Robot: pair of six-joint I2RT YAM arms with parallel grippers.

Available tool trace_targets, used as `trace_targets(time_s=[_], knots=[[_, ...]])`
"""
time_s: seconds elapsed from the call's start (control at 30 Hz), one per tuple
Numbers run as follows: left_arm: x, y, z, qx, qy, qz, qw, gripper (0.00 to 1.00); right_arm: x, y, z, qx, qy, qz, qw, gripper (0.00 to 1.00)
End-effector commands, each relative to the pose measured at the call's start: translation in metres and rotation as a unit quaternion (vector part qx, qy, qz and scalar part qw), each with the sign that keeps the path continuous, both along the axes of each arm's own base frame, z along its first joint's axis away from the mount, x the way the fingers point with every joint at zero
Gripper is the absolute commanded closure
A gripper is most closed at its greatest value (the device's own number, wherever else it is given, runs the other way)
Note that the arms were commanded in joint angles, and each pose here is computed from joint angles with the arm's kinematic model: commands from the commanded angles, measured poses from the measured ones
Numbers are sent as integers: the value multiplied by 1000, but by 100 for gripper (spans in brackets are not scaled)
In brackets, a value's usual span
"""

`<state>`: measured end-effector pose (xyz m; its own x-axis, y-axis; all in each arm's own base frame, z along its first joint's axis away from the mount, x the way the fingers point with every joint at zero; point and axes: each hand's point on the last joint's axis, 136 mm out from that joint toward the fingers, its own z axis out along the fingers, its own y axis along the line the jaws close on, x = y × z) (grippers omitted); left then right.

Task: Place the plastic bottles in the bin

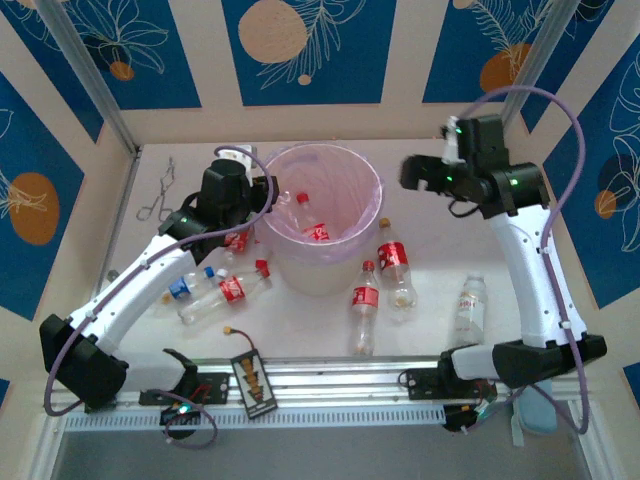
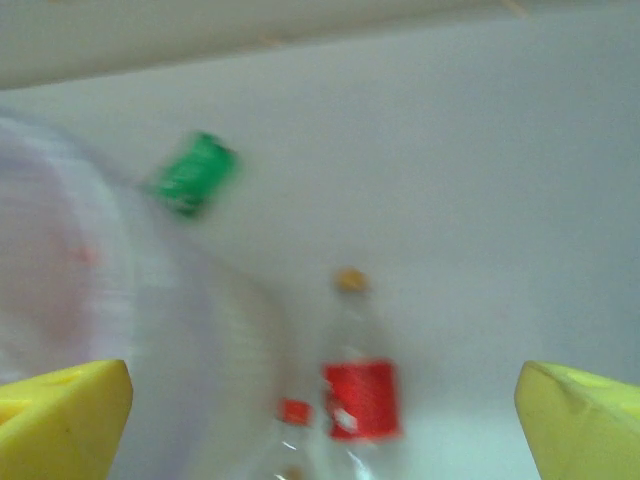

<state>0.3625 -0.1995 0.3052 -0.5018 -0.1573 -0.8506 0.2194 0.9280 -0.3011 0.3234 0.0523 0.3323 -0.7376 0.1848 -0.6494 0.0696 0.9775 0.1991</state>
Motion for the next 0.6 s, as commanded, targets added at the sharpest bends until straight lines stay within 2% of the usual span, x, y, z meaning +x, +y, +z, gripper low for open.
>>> trace_targets(time_s=[0.0, 0.13, 0.2, 0.23, 0.3, 0.4, 0.5, 0.57], knots=[[-6, 3, -19, 25, 23, -1, 999, 60, -44, -57, -83, 18, 148, -131, 980, 2], [-4, 1, -18, 26, 22, -6, 999, 60, -78, -91, -163, 44, 242, -207, 947, 0], [-5, -2, -19, 23, 24, -14, 999, 60, -91, -105, -192, 55, 262, -254, 930, 1], [-5, -4, -19, 22, 24, -19, 999, 60, -93, -106, -202, 78, 268, -265, 923, 1], [-5, -6, -18, 22, 24, -26, 999, 60, -100, -115, -222, 70, 280, -287, 913, 1], [-4, -8, -15, 21, 22, -33, 999, 60, -112, -114, -254, 96, 318, -308, 892, 1], [-3, -12, -17, 18, 25, -38, 999, 60, -112, -113, -267, 94, 326, -315, 886, 1], [-1, -14, -20, 15, 29, -41, 999, 60, -109, -111, -272, 118, 333, -315, 881, 1]])
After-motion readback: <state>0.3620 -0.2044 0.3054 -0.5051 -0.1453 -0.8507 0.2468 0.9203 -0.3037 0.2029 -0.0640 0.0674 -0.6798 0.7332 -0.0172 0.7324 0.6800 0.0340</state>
